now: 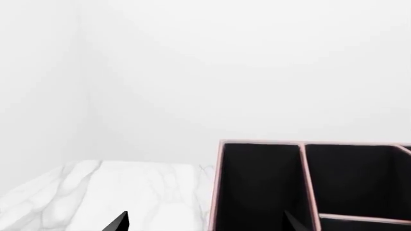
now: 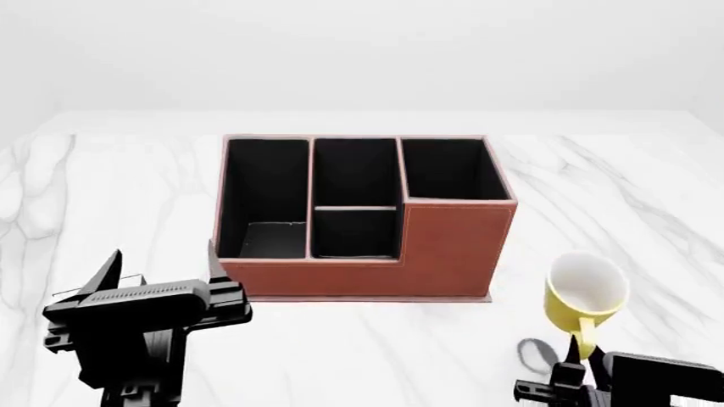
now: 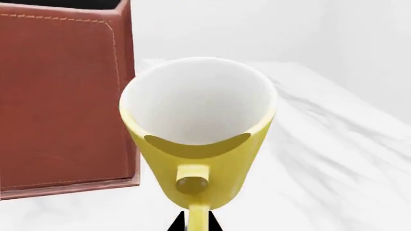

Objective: Pick up the yellow and white mug and place it to the right of the caddy.

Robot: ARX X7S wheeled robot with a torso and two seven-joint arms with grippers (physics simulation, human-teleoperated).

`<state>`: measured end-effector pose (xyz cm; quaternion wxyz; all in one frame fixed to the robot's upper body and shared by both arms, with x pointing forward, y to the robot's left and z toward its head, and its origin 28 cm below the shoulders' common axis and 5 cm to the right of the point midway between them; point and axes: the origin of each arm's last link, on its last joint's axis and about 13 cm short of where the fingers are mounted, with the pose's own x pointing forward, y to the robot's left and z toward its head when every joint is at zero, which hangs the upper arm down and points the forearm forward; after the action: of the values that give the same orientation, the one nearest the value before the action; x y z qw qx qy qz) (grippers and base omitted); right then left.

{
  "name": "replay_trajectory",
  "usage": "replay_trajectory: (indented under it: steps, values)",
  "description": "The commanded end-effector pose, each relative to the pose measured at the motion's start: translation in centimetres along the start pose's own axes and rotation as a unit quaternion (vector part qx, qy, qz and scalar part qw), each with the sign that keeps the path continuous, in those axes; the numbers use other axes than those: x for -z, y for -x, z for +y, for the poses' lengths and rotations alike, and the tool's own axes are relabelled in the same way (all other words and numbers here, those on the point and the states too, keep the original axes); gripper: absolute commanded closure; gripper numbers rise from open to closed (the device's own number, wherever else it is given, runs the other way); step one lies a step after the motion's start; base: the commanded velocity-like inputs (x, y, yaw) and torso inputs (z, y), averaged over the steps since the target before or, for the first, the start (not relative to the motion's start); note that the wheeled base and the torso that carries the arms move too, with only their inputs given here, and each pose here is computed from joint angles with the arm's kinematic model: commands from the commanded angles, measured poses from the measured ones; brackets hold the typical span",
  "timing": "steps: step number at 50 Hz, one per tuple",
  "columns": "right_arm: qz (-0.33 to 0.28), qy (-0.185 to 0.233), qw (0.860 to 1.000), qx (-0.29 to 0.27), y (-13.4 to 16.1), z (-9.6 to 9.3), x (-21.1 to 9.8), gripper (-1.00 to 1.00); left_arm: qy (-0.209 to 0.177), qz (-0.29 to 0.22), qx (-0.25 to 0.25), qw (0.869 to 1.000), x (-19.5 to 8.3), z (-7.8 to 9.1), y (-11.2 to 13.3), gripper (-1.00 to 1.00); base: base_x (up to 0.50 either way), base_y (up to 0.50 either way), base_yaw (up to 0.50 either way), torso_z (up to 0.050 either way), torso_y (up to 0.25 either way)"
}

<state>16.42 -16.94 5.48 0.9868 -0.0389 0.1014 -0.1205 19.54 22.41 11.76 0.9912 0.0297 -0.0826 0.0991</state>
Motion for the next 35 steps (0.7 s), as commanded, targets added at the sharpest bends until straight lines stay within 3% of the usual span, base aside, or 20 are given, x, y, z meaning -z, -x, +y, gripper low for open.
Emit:
replay_trajectory:
  steps: [1, 20, 35]
  values:
    - [-0.011, 0.004, 1.000, 0.011, -2.6, 0.1, -0.9, 1.00, 0.000, 0.001, -0.002, 1.000, 0.1, 0.0, 0.0, -1.00, 0.00, 0.00, 0.00, 0.000, 0.000]
    - [-0.008, 0.007, 1.000, -0.013, -6.6, 1.5, -2.5, 1.00, -0.002, 0.002, -0.003, 1.000, 0.0, 0.1, -0.1, -1.00, 0.00, 0.00, 0.00, 0.000, 0.001]
    - [0.004, 0.029, 0.999, 0.021, -9.3, 1.2, -2.2, 1.00, -0.002, 0.000, -0.004, 1.000, -0.1, 0.1, 0.0, -1.00, 0.00, 0.00, 0.00, 0.000, 0.001]
